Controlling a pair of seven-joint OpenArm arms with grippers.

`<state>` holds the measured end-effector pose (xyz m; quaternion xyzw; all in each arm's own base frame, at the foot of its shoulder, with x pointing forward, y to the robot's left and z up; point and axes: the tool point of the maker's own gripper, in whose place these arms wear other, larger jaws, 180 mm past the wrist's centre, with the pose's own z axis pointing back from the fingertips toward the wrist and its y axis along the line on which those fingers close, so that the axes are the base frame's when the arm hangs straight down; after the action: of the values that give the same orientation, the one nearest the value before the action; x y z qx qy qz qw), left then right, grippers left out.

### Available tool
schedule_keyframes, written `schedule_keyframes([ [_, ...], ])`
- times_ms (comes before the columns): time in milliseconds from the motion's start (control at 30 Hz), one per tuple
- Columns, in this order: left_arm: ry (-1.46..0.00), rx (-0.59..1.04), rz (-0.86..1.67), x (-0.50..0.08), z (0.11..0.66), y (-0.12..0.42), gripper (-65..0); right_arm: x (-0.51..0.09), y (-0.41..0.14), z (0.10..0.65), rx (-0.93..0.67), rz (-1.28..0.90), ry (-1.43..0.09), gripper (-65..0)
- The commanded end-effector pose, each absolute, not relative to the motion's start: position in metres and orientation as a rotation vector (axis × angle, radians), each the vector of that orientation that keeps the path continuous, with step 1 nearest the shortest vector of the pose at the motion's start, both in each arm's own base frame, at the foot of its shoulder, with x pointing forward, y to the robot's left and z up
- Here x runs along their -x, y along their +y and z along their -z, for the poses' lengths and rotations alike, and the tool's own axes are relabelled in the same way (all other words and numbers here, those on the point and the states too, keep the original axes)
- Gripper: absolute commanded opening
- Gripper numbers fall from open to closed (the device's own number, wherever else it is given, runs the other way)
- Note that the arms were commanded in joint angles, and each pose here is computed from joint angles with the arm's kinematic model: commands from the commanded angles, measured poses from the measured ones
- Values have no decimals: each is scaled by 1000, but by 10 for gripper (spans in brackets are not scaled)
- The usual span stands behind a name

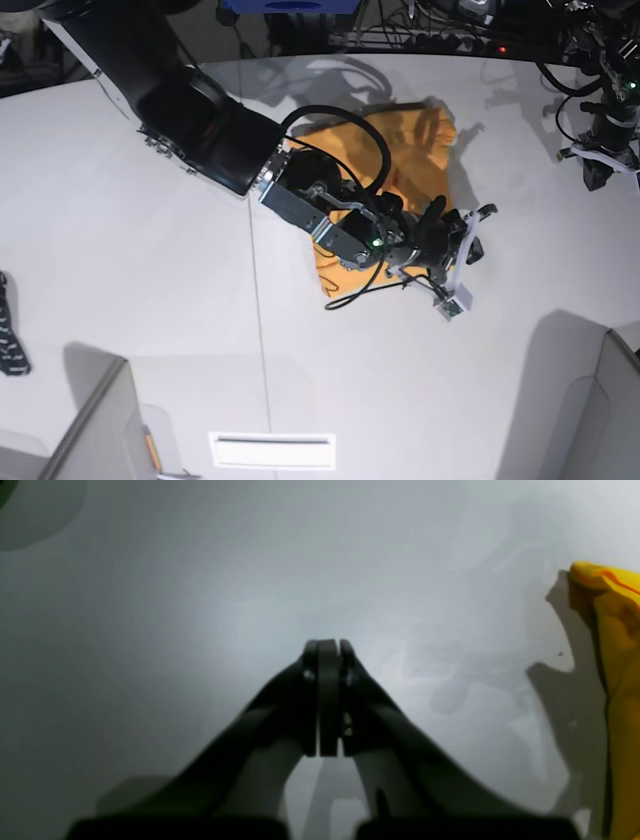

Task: Fold the T-shirt properly
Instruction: 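Lay the folded end down, release, and withdraw the right gripper, then grasp the folded shirt's edge with the left gripper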

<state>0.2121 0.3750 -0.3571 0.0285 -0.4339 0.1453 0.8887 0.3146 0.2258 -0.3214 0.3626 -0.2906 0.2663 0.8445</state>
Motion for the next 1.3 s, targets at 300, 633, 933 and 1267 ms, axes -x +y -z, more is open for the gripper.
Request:
schedule_keyframes([
  [300, -966, 54, -124, -236, 340, 299, -650, -355, 110, 283, -830, -250, -784, -650],
  [633, -1016, 227, -18, -251, 329, 211, -634, -331, -28, 304, -670, -48, -849, -650],
  [933, -999, 621, -230, -248, 323, 203, 0, -296, -68, 345, -584, 26, -754, -650],
  [1267, -836, 520, -206, -243, 370, 203, 0, -293, -63, 345, -595, 28, -749, -650],
])
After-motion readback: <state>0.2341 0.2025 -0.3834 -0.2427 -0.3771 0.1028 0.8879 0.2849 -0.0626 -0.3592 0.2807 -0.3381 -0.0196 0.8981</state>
